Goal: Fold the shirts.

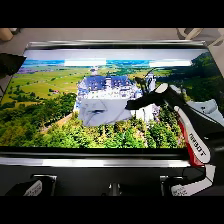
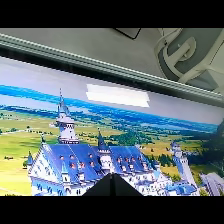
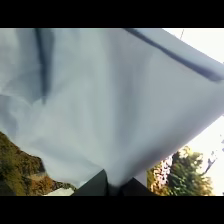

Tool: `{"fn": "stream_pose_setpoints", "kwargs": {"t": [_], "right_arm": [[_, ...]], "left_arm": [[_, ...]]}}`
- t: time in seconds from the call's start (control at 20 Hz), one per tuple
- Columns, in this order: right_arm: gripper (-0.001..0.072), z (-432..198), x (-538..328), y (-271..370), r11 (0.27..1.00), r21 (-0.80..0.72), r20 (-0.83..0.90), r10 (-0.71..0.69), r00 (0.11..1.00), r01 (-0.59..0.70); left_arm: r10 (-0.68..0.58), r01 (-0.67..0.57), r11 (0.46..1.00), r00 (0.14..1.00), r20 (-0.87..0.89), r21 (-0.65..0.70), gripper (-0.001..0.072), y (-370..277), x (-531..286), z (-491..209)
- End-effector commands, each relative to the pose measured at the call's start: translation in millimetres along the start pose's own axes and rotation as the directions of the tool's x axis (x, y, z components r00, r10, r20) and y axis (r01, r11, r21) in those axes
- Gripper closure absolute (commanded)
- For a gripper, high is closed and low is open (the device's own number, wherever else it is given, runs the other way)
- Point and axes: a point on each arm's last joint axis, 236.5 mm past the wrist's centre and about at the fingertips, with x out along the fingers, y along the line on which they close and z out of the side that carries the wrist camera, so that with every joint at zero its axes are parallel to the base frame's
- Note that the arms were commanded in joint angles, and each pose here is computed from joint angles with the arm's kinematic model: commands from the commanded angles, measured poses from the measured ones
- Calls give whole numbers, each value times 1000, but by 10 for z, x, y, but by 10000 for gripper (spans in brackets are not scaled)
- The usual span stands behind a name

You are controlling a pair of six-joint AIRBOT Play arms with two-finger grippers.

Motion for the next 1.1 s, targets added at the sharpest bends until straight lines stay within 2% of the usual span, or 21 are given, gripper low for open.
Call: {"fn": "stream_pose_setpoints", "kwargs": {"t": [0.0,0.2,0.35,0.45,0.6,0.75,0.9,1.05], "right_arm": [[691,480,-1056,173,989,-150,135,17,991,3],[691,652,-2842,-120,973,-69,391,-176,903,220],[690,173,-3747,-592,917,96,420,-391,819,388],[690,-208,-4163,-845,877,215,408,-480,777,429],[690,-710,-4588,-1100,820,398,387,-557,735,411],[690,-1194,-4670,-1140,781,490,296,-567,768,388],[690,-1740,-4637,-1296,659,580,68,-625,778,479],[690,-2268,-4490,-1360,566,630,-129,-599,791,531]], "left_arm": [[-5,5,1000,1000,-6,1,683,-10,20,-23],[0,0,1000,1000,-28,-15,683,44,64,-128],[4,-5,1000,999,-46,-29,683,90,94,-215],[6,-8,999,998,-56,-37,684,114,110,-263],[7,-9,999,998,-60,-40,683,125,117,-285],[8,-11,999,998,-57,-39,683,128,117,-278],[12,-13,999,999,-49,-39,683,137,119,-260],[19,-20,999,999,-33,-39,683,154,120,-221]]}}
